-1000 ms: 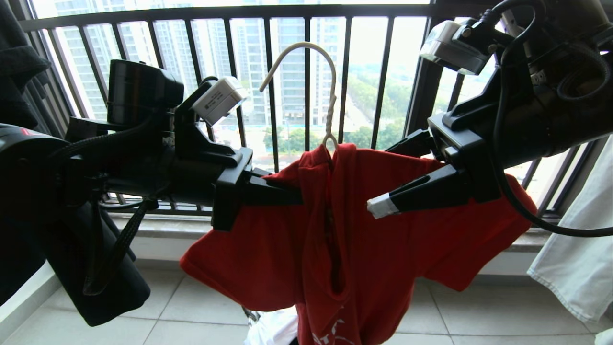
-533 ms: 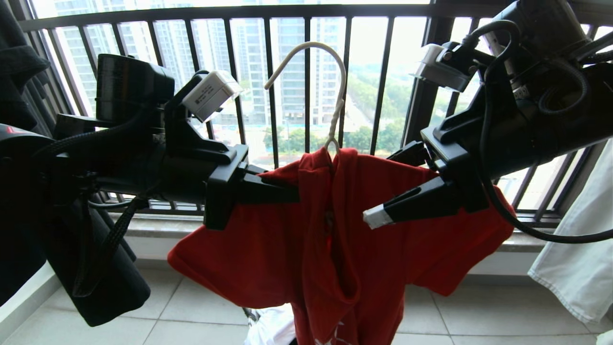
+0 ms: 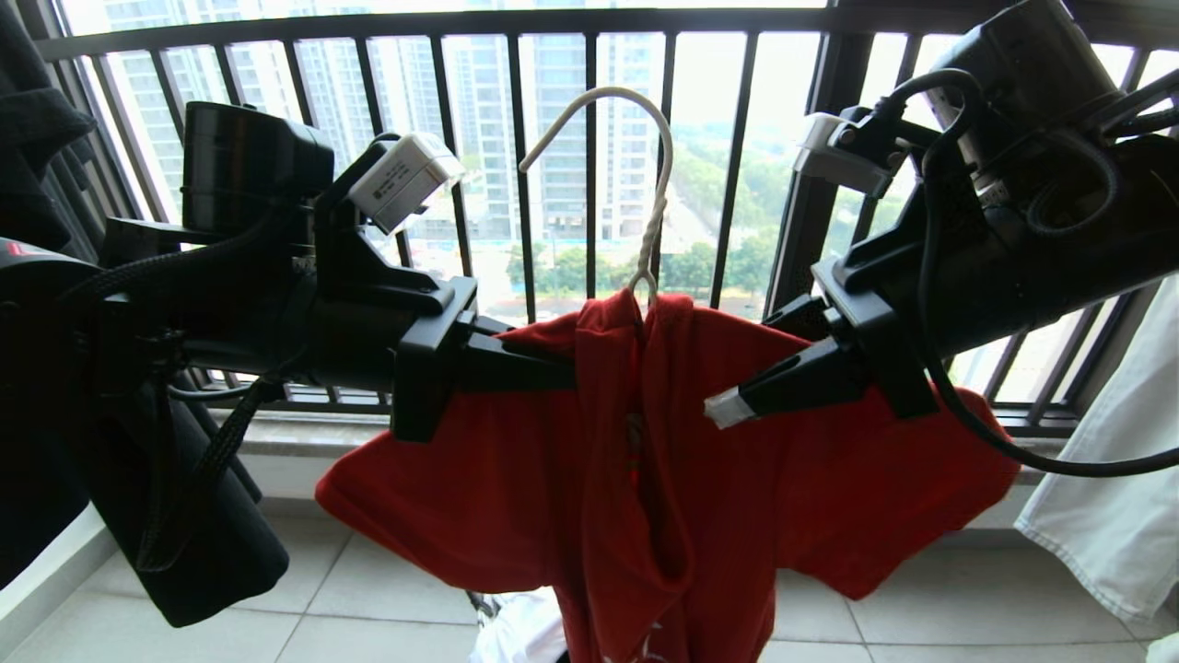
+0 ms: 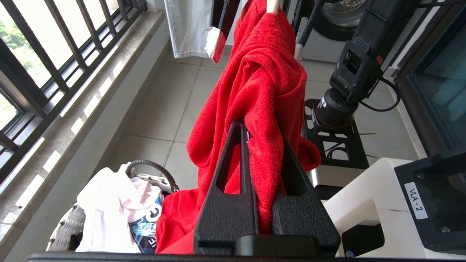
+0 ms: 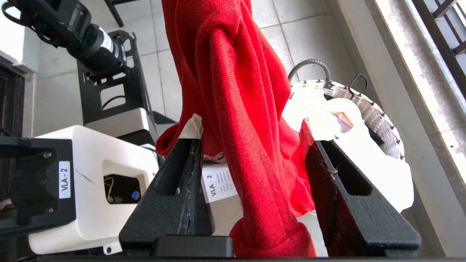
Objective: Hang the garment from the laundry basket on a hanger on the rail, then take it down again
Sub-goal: Hang the clothes on the clothes rack
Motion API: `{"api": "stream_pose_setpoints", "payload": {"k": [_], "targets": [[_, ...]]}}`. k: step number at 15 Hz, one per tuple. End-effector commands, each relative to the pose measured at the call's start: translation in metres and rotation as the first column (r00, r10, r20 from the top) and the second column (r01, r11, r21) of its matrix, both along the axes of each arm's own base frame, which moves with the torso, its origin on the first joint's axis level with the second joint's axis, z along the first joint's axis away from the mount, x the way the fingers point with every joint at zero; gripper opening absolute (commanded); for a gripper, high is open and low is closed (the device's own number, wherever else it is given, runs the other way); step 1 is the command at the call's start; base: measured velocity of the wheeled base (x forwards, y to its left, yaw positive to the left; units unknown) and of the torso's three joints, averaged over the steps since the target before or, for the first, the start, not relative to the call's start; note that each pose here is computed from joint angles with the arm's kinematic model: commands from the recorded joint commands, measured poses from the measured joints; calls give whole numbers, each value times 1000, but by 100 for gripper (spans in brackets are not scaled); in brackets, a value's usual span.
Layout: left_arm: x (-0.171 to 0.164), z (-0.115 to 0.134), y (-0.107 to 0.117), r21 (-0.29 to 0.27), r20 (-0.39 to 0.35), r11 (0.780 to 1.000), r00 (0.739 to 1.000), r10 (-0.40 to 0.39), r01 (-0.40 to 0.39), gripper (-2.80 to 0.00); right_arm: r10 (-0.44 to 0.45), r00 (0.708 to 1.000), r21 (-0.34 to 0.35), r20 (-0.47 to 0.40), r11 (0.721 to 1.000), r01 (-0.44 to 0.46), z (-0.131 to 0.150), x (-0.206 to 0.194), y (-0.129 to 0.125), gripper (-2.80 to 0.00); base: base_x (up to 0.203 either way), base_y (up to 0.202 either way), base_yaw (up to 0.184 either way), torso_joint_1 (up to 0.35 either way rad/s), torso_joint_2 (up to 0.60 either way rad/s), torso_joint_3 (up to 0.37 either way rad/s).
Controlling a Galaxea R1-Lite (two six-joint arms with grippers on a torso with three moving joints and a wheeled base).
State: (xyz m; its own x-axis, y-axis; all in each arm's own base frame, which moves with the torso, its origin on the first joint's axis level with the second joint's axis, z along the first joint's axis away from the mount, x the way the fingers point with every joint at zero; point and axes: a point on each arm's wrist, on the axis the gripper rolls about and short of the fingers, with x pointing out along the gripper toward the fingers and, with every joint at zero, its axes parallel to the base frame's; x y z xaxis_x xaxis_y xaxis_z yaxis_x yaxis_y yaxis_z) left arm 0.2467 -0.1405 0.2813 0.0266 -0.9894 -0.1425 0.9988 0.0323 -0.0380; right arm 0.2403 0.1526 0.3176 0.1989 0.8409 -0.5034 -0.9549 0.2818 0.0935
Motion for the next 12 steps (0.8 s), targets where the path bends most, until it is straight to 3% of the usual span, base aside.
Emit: {"api": "stream_pose_setpoints", "payload": {"k": [1,11,12], "targets": [[0,1,0,-3,3,1000,1000,-5,5,-280,5,1000,-1,-3,1000,-5,-1,0,0,-280,0,0,0,0,0,0],[-1,1,1,-3,6,1000,1000,-5,5,-280,-11,1000,-7,13,1000,11,2,-2,-1,-280,0,0,0,0,0,0],[-2,-1,1,-1,4,1000,1000,-7,7,-212,-11,1000,-8,12,1000,11,2,-2,-1,-280,0,0,0,0,0,0]]}}
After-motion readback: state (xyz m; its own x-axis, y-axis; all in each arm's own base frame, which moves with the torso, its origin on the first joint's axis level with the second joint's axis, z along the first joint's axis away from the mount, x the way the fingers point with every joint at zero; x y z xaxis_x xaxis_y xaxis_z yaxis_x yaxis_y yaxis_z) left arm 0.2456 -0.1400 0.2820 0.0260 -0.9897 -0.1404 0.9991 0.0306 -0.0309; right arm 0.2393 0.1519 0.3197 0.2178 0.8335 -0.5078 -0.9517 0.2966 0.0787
